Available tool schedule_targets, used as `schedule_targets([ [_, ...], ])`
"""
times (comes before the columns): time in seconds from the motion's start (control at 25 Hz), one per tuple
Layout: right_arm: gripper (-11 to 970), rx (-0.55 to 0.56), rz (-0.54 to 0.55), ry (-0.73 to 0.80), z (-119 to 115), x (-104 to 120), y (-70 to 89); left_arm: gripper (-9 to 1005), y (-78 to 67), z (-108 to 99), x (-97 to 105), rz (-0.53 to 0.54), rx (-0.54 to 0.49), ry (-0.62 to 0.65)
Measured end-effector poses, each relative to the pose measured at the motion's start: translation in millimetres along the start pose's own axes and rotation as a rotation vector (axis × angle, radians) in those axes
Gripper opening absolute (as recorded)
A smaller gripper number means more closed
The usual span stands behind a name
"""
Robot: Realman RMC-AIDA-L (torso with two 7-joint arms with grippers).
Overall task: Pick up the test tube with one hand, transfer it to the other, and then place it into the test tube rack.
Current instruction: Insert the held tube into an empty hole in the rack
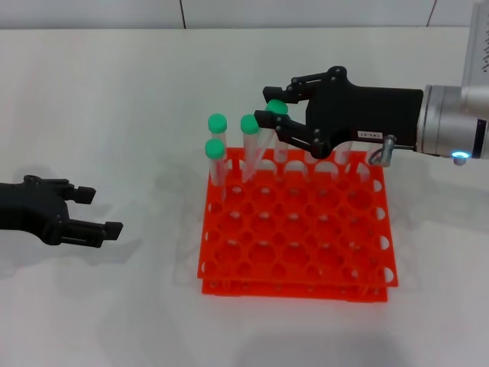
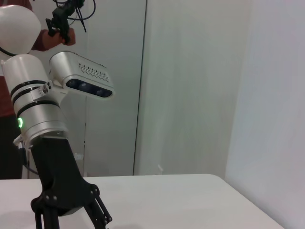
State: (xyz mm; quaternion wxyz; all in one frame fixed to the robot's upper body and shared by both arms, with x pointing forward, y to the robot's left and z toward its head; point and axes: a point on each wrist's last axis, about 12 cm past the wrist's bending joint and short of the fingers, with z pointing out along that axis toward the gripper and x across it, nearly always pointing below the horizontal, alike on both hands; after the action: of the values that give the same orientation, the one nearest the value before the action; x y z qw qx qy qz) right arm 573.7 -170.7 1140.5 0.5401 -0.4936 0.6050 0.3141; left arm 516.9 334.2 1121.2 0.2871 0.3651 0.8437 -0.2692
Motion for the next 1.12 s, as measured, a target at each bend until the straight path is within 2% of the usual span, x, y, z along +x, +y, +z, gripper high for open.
schedule_targets([
  [1.12,274,-0.026,-0.037,0.011,5.2,3.0,6.0,882,0.4,6.5,1.3,0.011,0.014,-0.009],
])
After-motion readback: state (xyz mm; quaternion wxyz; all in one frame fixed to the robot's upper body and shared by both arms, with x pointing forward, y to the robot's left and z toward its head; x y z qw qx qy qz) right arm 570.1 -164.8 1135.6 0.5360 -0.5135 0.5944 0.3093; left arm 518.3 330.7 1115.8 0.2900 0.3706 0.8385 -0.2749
